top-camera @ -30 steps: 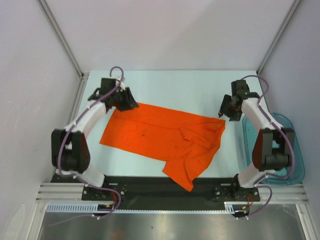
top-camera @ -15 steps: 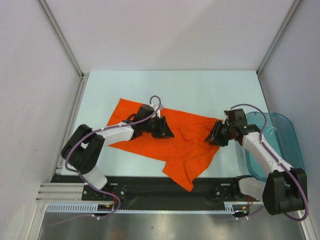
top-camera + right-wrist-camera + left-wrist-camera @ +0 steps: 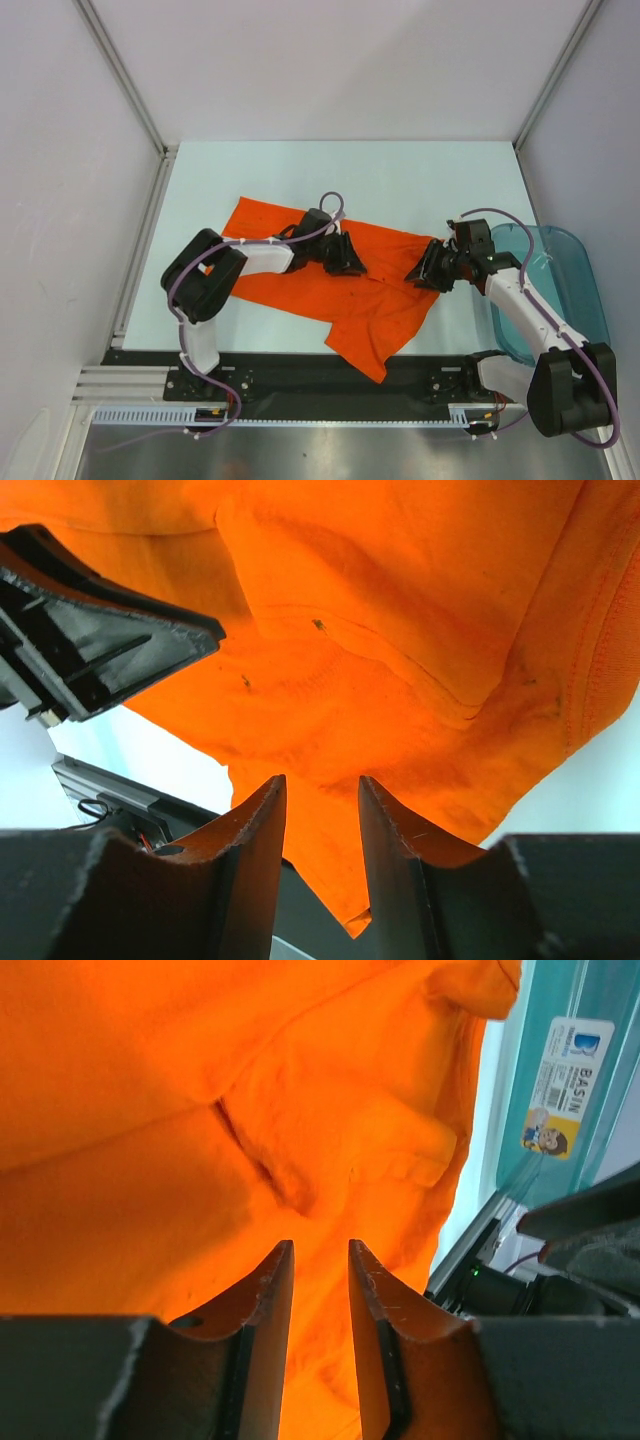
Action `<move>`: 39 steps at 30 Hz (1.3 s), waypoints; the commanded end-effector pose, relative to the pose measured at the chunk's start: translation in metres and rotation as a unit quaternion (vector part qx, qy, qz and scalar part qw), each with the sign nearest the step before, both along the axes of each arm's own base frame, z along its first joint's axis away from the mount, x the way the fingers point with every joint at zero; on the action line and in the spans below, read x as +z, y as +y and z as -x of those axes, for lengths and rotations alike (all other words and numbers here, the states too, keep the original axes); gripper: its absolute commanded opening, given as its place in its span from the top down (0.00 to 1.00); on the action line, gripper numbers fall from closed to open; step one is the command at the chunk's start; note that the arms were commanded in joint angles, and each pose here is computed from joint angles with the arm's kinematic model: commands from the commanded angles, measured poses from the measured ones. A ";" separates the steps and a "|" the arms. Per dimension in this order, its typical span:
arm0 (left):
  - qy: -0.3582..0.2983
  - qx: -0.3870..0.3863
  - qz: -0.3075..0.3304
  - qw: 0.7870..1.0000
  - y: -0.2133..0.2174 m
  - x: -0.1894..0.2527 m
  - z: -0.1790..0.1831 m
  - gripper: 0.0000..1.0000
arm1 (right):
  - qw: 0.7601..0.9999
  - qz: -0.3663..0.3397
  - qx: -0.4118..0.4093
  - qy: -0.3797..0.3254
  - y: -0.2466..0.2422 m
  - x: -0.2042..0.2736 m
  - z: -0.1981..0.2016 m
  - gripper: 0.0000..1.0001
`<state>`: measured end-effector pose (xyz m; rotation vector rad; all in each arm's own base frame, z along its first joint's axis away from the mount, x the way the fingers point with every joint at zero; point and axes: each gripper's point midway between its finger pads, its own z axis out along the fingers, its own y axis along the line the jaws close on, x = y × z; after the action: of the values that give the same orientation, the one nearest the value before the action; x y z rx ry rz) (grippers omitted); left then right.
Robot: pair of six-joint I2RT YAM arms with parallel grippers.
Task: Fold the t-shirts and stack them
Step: Fold the tshirt
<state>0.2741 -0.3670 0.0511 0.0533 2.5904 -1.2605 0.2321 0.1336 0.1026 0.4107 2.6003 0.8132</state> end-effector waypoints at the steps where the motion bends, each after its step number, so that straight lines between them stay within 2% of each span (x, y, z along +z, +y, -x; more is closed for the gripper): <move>1: 0.003 0.006 0.012 1.000 -0.014 0.010 -0.010 0.67 | 1.000 -0.008 0.002 -0.018 0.003 0.010 -0.008 0.60; 15: 0.029 0.005 -0.001 1.000 -0.025 -0.014 -0.015 0.63 | 1.000 -0.004 0.002 -0.010 0.000 0.004 -0.005 0.59; 31: 0.045 -0.007 0.012 0.999 -0.037 -0.016 -0.009 0.61 | 1.000 -0.008 -0.007 0.014 -0.001 -0.018 -0.006 0.59; 35: 0.043 -0.004 0.012 0.999 -0.037 -0.014 -0.010 0.68 | 1.000 -0.002 -0.017 0.023 -0.003 -0.026 -0.007 0.59; 39: 0.039 -0.002 0.014 0.999 -0.036 -0.008 -0.010 0.79 | 0.999 0.017 -0.038 0.032 -0.012 -0.036 -0.009 0.61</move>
<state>0.2811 -0.3922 0.0260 -0.0264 2.6833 -1.2810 0.2343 0.1287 0.0732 0.4823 2.6520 0.7883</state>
